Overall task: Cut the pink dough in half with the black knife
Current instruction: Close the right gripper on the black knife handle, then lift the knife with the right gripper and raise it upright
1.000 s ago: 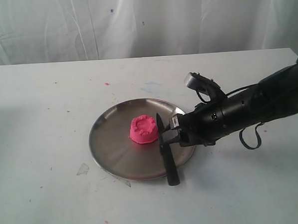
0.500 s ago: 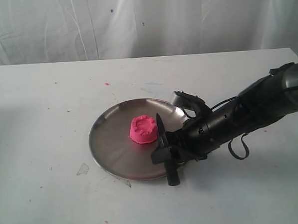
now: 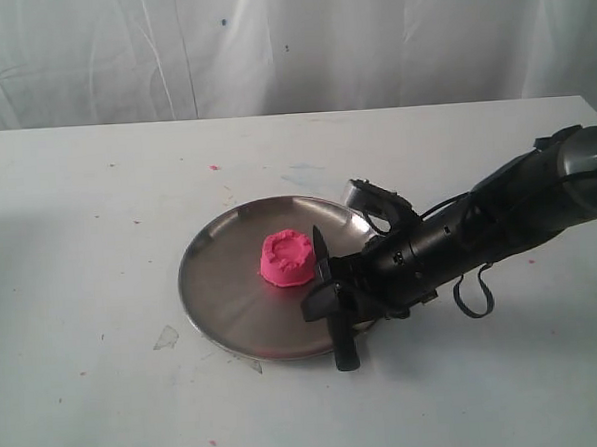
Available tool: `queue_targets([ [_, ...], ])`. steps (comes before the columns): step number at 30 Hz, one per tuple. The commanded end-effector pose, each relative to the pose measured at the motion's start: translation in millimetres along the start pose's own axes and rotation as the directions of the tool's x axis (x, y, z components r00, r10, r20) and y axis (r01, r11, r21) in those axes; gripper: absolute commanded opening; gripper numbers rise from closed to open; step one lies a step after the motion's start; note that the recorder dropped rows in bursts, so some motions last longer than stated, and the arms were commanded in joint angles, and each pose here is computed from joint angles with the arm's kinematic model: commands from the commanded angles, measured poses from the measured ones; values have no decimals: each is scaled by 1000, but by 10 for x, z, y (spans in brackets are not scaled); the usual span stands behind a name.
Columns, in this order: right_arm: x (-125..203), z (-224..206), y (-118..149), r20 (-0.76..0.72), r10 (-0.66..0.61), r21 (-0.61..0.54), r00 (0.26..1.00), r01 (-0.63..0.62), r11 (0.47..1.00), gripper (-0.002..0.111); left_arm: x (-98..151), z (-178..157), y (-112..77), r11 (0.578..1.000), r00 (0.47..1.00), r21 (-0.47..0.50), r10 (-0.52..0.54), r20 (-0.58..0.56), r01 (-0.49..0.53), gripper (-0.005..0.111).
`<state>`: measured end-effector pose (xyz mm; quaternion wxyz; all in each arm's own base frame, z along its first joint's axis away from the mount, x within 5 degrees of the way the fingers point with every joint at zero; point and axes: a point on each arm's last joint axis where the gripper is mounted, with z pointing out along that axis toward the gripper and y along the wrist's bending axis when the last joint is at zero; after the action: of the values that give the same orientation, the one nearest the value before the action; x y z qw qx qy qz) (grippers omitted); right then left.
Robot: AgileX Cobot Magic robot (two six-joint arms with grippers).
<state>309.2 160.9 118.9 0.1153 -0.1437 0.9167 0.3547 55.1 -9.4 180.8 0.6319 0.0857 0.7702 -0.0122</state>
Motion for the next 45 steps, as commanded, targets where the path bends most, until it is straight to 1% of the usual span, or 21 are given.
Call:
queue_targets([
  [1, 31, 41, -90, -26, -17, 64, 1000, 18, 998, 58, 2, 0, 1, 1000, 1000, -3, -10, 4, 10, 0],
  [4, 40, 41, -99, -37, -14, 73, 999, 17, 997, 58, 2, 0, 1, 1000, 1000, -3, -10, 4, 10, 0],
  [6, 43, 41, -97, -40, -13, 71, 999, 16, 997, 54, 2, 0, 1, 1000, 1000, -3, -10, 4, 10, 0],
  [9, 51, 41, -84, -48, -11, 56, 999, 14, 998, 41, 2, 0, 1, 1000, 1000, -3, -10, 4, 10, 0],
  [12, 50, 41, -83, -47, -10, 56, 999, 13, 998, 31, 2, 0, 1, 1000, 1000, -3, -10, 4, 10, 0],
  [16, 37, 42, -67, -32, 16, 39, 999, -15, 999, 28, 2, 0, 1, 1000, 1000, -3, -10, 4, 10, 0],
  [20, 2, 26, 0, -40, 12, -12, 999, -13, 1000, 24, 2, 0, 1, 1000, 1000, -3, -10, 4, 10, 0],
  [23, -59, -25, 62, -23, -8, -29, 1000, 8, 1000, 18, 2, 0, 1, 1000, 1000, -3, -10, 4, 10, 0],
  [27, -192, -177, 187, 51, -50, -22, 997, 51, 998, 10, 2, 0, 1, 1000, 1000, -3, -10, 4, 10, 0],
  [30, -267, -291, 267, 104, -79, -4, 991, 80, 997, 8, 2, 0, 1, 1000, 1000, -3, -10, 4, 10, 0],
  [33, -299, -367, 309, 133, -96, 10, 986, 96, 995, 8, 2, 0, 1, 1000, 1000, -3, -10, 4, 10, 0],
  [38, -301, -534, 411, 142, -146, 47, 979, 141, 989, 8, 2, 0, 1, 1000, 1000, -3, -10, 4, 10, 0],
  [45, -245, -851, 557, 128, -230, 155, 965, 210, 965, 8, 2, 0, 1, 1000, 1000, -3, -10, 4, 10, 0],
])
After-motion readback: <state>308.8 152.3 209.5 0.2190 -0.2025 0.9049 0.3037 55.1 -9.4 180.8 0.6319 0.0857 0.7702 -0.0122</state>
